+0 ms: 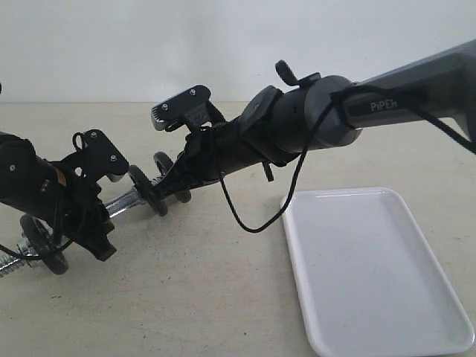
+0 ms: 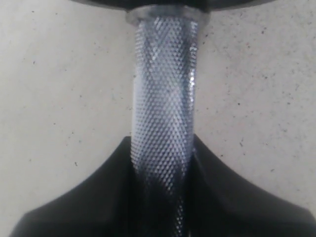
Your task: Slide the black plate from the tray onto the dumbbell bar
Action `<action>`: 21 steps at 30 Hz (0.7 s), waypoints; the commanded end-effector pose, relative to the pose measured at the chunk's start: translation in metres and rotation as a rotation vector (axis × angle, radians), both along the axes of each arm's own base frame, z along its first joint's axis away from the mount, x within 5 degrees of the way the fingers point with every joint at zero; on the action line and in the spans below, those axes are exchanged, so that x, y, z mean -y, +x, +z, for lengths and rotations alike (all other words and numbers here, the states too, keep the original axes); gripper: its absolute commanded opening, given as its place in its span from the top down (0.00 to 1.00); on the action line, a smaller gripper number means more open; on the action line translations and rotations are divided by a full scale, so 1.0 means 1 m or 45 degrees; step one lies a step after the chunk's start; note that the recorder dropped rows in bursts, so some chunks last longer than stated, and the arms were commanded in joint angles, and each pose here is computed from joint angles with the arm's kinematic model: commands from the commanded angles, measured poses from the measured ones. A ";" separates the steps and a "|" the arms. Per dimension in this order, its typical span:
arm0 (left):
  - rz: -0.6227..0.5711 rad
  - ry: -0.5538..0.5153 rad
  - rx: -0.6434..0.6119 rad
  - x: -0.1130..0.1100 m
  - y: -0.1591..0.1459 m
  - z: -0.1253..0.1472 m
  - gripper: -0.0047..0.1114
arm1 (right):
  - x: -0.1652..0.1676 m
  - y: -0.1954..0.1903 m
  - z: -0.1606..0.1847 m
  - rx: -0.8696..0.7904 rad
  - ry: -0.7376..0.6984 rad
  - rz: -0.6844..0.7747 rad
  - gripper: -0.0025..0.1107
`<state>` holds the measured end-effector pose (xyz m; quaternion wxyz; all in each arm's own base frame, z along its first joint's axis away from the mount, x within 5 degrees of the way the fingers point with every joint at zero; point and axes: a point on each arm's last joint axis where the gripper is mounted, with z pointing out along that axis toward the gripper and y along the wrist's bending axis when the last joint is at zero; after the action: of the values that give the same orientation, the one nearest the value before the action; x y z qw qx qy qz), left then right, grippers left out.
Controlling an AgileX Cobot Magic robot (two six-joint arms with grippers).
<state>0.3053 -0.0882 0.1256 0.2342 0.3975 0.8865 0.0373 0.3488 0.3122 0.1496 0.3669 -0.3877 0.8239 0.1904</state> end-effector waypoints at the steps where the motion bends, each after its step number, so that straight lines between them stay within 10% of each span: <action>1: 0.034 -0.204 0.489 0.013 0.029 0.038 0.92 | -0.028 -0.037 -0.002 -0.156 0.020 0.230 0.98; 21: 0.069 -0.232 0.481 0.013 0.029 0.038 0.92 | -0.028 -0.035 -0.001 -0.165 0.032 0.195 0.98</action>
<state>0.3021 -0.0853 0.1265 0.2132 0.3928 0.8938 0.0368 0.3440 0.3175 0.1496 0.3646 -0.3882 0.8236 0.1951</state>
